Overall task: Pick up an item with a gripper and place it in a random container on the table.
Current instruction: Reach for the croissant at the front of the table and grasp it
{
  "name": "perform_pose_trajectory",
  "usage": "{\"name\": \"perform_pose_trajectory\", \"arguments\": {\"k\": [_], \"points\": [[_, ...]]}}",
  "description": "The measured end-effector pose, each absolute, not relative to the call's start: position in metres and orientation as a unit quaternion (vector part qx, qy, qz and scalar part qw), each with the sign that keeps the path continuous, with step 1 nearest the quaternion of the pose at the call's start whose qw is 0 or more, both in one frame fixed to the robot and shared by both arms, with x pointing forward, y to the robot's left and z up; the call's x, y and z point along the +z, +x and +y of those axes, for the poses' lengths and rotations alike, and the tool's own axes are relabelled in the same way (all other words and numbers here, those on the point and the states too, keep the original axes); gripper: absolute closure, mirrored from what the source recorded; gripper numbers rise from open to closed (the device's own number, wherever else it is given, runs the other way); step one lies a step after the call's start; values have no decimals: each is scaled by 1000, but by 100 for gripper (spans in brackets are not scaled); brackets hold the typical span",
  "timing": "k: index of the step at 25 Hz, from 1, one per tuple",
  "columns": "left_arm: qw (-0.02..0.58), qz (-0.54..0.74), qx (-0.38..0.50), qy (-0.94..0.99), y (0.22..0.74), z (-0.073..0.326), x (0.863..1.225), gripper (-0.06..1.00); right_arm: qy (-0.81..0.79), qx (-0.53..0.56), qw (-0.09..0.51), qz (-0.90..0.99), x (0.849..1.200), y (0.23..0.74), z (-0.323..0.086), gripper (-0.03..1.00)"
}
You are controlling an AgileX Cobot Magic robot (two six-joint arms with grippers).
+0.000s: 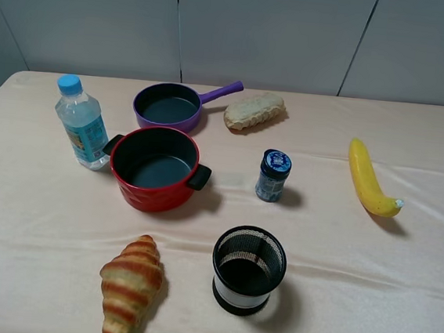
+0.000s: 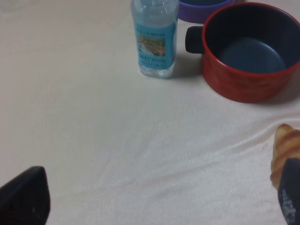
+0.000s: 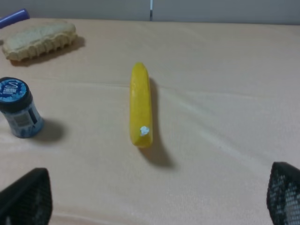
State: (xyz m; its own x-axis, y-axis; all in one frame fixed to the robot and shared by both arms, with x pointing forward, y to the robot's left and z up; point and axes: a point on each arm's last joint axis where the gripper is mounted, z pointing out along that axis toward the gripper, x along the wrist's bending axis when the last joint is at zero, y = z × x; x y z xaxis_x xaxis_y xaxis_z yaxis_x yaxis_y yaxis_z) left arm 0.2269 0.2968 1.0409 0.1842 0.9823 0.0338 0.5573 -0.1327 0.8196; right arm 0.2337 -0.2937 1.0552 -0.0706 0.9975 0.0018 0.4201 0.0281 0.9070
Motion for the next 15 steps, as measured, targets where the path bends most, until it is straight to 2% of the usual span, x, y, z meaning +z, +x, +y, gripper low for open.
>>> {"name": "perform_pose_trajectory", "arguments": {"k": [15], "points": [[346, 560, 307, 687, 227, 297, 1041, -4, 575, 394, 366, 616, 1055, 234, -294, 27]]}}
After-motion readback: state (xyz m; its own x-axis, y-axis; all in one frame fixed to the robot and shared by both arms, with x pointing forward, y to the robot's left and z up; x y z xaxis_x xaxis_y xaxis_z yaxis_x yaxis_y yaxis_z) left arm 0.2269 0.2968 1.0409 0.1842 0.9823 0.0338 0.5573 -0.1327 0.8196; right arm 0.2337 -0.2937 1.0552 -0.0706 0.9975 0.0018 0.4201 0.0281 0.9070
